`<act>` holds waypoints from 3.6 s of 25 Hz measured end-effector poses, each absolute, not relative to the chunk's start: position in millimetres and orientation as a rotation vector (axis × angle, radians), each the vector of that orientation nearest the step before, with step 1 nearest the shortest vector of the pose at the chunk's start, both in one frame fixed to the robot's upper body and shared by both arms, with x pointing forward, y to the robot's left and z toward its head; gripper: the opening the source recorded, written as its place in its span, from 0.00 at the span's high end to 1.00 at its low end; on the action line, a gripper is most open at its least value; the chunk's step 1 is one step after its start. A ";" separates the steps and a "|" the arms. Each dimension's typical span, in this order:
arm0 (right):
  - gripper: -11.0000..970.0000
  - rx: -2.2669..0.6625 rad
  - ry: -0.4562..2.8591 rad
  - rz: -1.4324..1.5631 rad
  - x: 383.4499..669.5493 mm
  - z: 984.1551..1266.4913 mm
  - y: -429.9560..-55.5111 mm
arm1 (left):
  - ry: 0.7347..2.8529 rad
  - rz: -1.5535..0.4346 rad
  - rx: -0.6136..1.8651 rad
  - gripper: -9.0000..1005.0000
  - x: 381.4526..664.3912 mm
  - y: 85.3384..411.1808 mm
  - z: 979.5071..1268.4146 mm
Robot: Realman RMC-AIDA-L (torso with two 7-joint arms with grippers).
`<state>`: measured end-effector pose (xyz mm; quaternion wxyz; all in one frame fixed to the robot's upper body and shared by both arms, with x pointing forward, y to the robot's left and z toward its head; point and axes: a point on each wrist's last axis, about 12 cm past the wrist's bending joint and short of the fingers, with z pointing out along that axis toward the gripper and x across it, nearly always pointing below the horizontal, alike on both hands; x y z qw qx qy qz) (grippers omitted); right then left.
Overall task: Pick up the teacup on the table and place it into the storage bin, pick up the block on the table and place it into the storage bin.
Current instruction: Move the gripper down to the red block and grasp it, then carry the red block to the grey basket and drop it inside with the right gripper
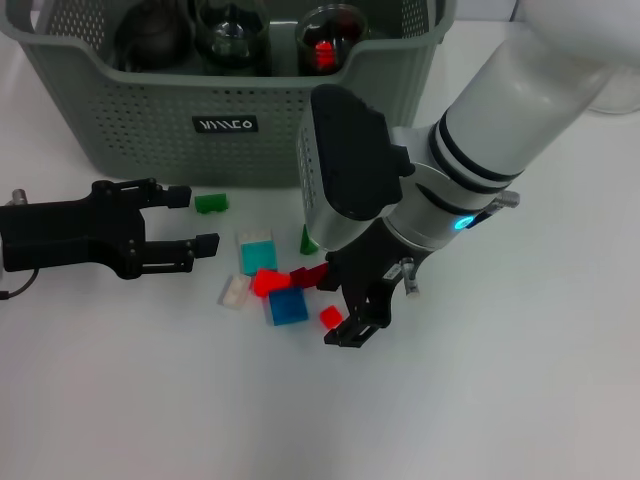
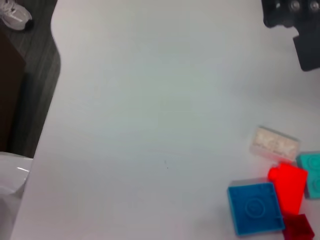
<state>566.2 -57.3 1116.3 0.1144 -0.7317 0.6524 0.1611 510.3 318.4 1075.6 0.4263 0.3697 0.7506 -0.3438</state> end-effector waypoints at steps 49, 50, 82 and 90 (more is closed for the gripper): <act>0.67 -2.081 1.978 0.446 566.8 1092.1 -57.8 | 1.882 -0.860 0.916 0.21 508.8 318.6 1073.8; 0.70 -2.082 1.979 0.444 566.5 1092.3 -57.2 | 1.882 -0.860 0.916 0.21 508.8 318.6 1073.8; 0.78 -1.240 1.845 0.906 641.9 1329.3 -142.4 | 1.888 -0.857 0.875 0.21 500.0 328.4 1071.9; 0.78 -1.277 1.945 0.365 685.1 1283.7 -87.4 | 1.851 -0.894 0.931 0.21 508.9 311.8 1076.0</act>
